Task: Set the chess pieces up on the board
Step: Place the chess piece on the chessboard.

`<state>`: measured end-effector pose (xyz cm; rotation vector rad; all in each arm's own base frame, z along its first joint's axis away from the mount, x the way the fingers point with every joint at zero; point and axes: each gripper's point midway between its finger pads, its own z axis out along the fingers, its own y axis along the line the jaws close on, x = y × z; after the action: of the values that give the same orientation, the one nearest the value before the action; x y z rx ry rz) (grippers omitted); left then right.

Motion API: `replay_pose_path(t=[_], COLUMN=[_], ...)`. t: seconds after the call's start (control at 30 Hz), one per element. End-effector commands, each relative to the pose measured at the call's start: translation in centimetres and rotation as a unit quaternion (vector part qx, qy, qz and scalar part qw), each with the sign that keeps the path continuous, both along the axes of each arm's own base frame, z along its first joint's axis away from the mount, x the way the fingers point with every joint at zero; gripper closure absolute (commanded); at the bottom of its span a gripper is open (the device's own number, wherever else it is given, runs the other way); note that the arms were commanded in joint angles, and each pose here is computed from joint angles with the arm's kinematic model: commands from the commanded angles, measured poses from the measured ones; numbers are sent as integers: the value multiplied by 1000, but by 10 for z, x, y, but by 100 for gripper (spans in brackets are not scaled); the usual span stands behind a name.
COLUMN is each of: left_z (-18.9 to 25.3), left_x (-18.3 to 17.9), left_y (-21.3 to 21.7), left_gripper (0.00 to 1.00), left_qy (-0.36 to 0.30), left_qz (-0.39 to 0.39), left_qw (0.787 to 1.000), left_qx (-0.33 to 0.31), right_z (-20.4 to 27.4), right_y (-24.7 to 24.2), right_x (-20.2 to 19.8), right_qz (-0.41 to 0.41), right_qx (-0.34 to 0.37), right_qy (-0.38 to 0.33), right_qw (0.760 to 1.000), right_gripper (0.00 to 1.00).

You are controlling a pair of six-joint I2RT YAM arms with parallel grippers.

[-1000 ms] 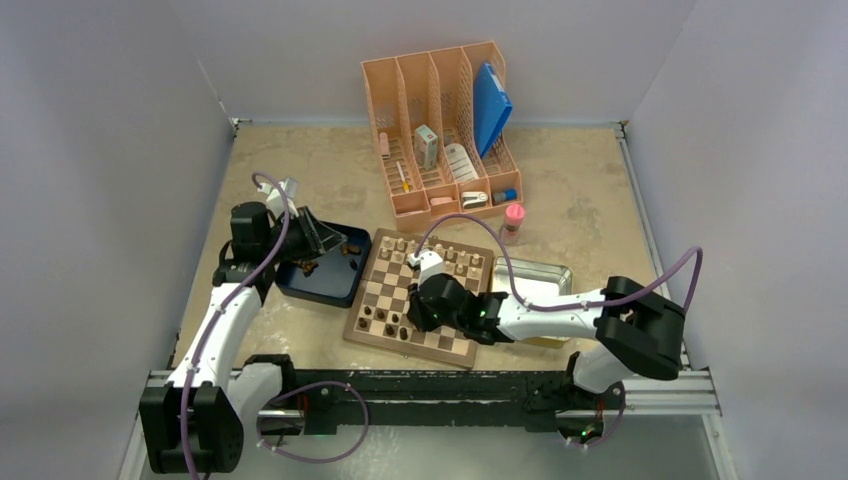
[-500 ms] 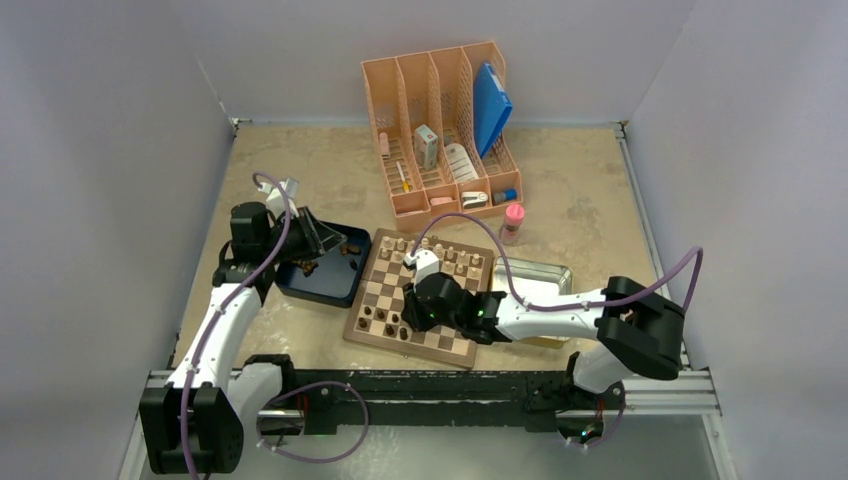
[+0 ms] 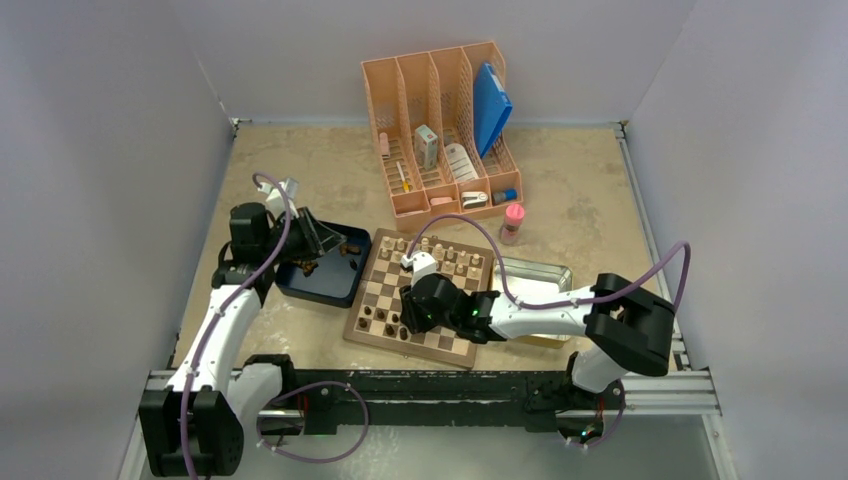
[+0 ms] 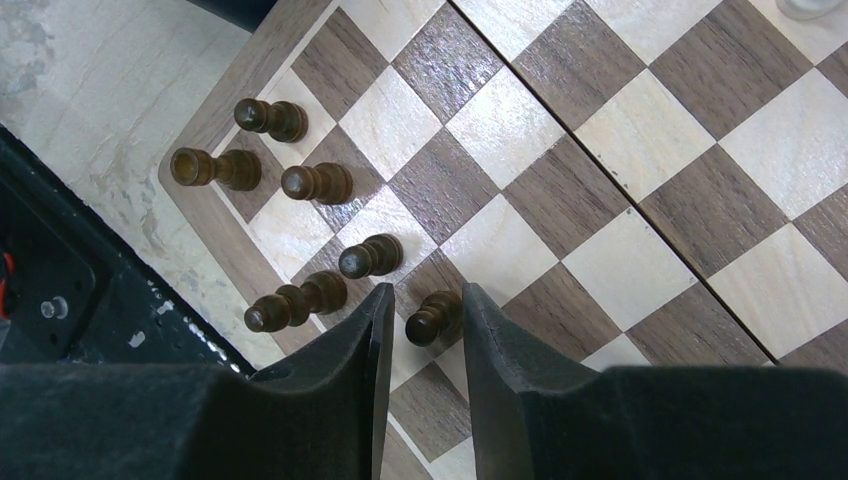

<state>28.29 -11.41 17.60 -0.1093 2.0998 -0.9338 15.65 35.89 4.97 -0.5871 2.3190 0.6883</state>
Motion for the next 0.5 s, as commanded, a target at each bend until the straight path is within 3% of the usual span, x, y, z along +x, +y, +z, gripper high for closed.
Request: replay_pose_path(t=[0.0,0.27,0.47], left_z=[9,12,12], left_x=[2,2,-5], left_y=[4,4,-4], left_gripper=[100,100,100], left_qy=[-31,-13,77], left_qz=[4,17,42], left_qw=[999,1000,993], left_qx=[11,-7,-75], right_z=[19,38,68], right_y=[10,10,7], right_x=[5,9,24], right_qz=[-8,-22,-56], right_qx=[23,29,45], right_qy=[-11,-17,-51], right_qw=[1000,999,996], right_gripper=[66,65,57])
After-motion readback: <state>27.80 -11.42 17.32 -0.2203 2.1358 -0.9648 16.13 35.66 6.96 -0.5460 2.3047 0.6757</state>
